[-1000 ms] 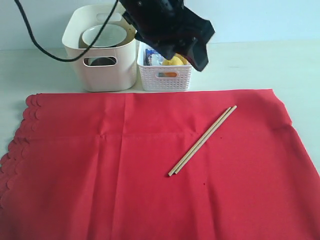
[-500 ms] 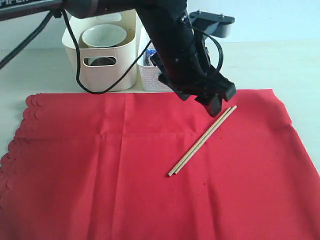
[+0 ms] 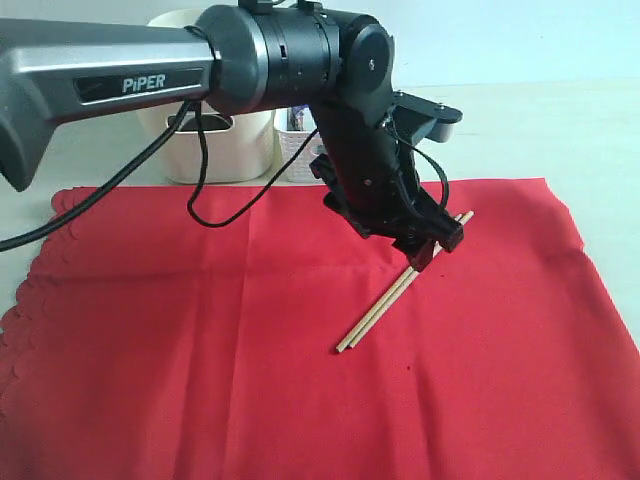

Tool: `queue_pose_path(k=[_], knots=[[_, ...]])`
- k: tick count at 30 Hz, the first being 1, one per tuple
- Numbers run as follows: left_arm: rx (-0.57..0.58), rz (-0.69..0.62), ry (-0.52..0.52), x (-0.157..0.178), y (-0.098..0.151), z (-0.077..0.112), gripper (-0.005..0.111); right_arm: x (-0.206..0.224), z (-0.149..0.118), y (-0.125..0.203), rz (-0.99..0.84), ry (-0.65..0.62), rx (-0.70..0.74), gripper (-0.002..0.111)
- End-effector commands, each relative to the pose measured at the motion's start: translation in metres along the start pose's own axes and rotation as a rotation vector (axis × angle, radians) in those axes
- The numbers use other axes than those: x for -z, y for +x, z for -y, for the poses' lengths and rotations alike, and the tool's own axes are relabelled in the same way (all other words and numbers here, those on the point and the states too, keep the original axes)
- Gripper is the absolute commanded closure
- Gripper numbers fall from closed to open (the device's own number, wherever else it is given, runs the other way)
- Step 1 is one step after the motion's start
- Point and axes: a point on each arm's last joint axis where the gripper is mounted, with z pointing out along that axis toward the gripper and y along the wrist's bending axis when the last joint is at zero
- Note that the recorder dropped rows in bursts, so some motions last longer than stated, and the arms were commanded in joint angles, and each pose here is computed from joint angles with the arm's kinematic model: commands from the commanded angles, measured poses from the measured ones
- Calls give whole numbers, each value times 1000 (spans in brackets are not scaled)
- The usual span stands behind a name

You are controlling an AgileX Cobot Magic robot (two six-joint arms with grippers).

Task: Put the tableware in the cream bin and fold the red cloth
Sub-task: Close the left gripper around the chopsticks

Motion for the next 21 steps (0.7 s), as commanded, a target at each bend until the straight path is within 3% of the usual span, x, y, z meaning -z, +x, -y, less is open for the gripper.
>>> queue_pose_path(k=[1, 9, 13, 21], knots=[[-7, 36, -12, -4, -4, 3, 38, 0, 0, 0, 14, 4, -1, 108], [-107, -22, -77, -25, 3, 23, 38, 0, 0, 0, 14, 4, -1, 108], [-75, -44, -140, -38, 6, 27, 38, 0, 0, 0, 14, 4, -1, 108], [-49, -58, -158, -45, 8, 25, 44, 0, 0, 0, 14, 4, -1, 108]])
